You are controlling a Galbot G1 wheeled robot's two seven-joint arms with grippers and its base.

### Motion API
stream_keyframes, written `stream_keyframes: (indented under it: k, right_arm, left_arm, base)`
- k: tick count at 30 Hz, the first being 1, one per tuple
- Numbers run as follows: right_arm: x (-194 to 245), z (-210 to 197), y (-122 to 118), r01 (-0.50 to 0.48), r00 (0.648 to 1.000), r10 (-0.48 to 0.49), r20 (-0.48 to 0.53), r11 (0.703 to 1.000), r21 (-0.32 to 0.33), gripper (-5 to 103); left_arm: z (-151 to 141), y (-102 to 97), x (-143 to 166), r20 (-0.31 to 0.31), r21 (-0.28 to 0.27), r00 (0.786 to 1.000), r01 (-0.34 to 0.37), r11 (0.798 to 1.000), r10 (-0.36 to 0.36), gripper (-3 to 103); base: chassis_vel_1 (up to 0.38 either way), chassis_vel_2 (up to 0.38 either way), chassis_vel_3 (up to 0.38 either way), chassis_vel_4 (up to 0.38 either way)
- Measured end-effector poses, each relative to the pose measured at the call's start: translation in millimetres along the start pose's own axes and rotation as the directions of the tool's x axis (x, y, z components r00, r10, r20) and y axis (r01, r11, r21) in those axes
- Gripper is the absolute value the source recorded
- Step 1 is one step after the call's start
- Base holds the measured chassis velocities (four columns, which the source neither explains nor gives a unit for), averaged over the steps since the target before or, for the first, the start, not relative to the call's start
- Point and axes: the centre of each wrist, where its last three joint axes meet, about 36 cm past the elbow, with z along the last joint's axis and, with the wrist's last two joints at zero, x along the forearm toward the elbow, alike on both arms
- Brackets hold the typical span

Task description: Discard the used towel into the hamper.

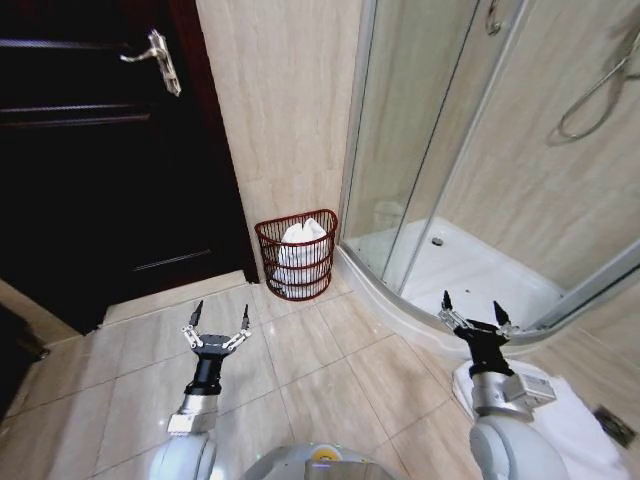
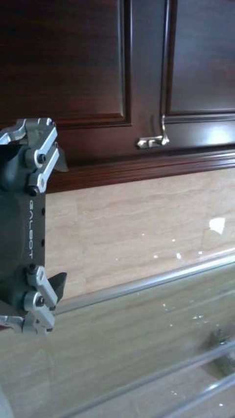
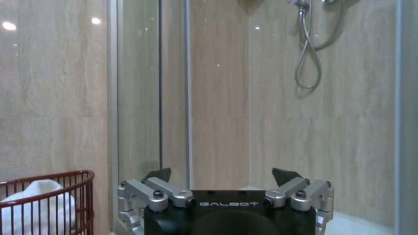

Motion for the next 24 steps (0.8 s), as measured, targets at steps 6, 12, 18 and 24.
stream_keyframes:
  k: [6, 12, 18, 24]
  right_arm:
    - [-1, 10, -3, -0.012, 0.999, 0.012, 0.042, 1.000, 0.001, 100]
    - [-1, 9, -14, -0.044, 0.998, 0.044, 0.052, 0.999, -0.002, 100]
    - [5, 15, -22, -0.071, 0.997, 0.071, 0.033, 0.997, 0.010, 100]
    - [12, 24, -24, -0.079, 0.996, 0.079, 0.031, 0.997, 0.008, 100]
  left_arm:
    - [-1, 0.1, -1, 0.005, 0.003, 1.000, -0.002, 1.000, 0.002, 100]
    - [-2, 1.4, 2, 0.007, 0.002, 1.000, -0.004, 1.000, 0.004, 100]
    - [1, 0.5, 5, 0.006, 0.005, 1.000, -0.002, 1.000, 0.002, 100]
    - [3, -1.2, 8, 0.004, 0.008, 1.000, -0.004, 1.000, 0.004, 100]
  base:
    - [0.061, -0.131, -0.059, 0.105]
    - [0.000, 0.000, 0.000, 0.000]
    - [0.000, 0.000, 0.000, 0.000]
    - [0.000, 0.000, 0.000, 0.000]
